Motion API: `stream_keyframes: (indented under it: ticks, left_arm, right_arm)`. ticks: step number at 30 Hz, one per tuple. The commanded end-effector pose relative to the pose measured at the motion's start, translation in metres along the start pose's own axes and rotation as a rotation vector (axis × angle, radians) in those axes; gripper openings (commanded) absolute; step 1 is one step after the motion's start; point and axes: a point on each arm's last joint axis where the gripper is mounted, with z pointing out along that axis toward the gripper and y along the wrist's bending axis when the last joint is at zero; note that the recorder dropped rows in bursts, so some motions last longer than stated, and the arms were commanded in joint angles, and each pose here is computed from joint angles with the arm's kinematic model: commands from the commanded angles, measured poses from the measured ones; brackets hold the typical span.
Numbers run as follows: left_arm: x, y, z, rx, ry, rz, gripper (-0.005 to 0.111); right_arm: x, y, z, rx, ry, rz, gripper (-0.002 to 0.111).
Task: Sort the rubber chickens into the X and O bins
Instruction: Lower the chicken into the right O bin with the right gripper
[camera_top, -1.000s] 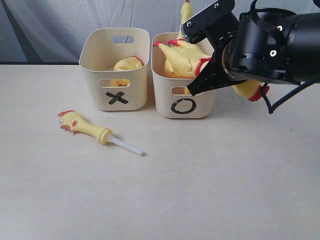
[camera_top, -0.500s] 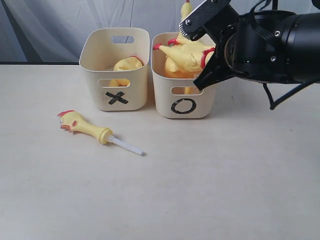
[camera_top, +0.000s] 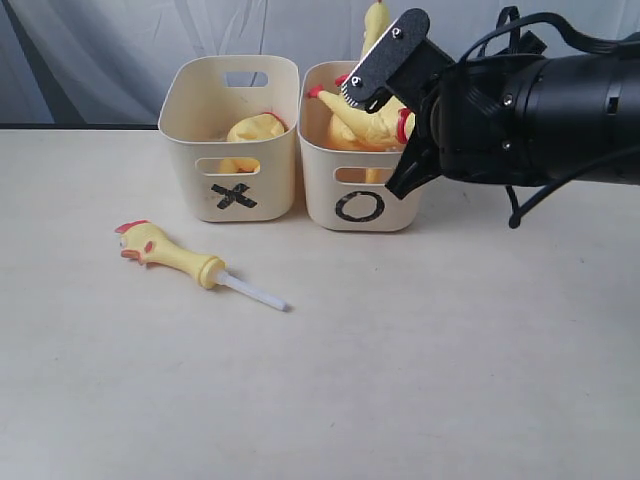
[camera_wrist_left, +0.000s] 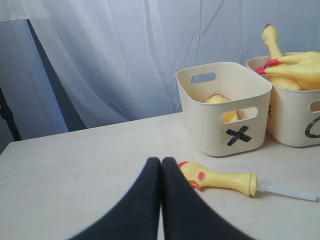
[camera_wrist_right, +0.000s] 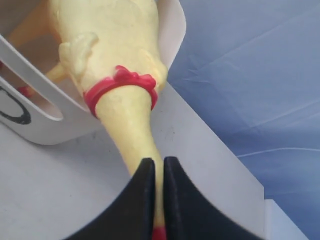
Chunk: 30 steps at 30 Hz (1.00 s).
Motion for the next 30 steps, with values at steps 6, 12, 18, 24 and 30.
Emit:
stream_keyframes:
  ticks: [6,12,18,24,30]
  left_arm:
    - [0.0003,0.0,-0.0007,-0.003,-0.002,-0.005,0.0]
    - [0.0001,0.0,-0.0007,-0.003,-0.004,-0.005,0.0]
    - [0.0,0.0,-0.0007,-0.003,-0.006,-0.005,0.0]
    - [-0.0002,0.0,-0.0007,-0.003,-0.008,-0.005,0.0]
    - [-0.0004,0.0,-0.0007,-0.002,-0.01,-0.005,0.0]
  right_arm:
    - [0.0009,-0.0031,0.0008,0.026,0.007,-0.019,-0.001]
    - [0.0041,-0.0028,0.0008,0.022,0.042,0.007,0.0]
    - [0.0049,-0.0007,0.0008,-0.001,0.05,0.003,0.024]
    - [0.005,-0.0008,0.0007,0.0,0.052,0.003,0.037]
    - [0.0038,-0.0017,0.0008,0.01,0.038,-0.013,0.045]
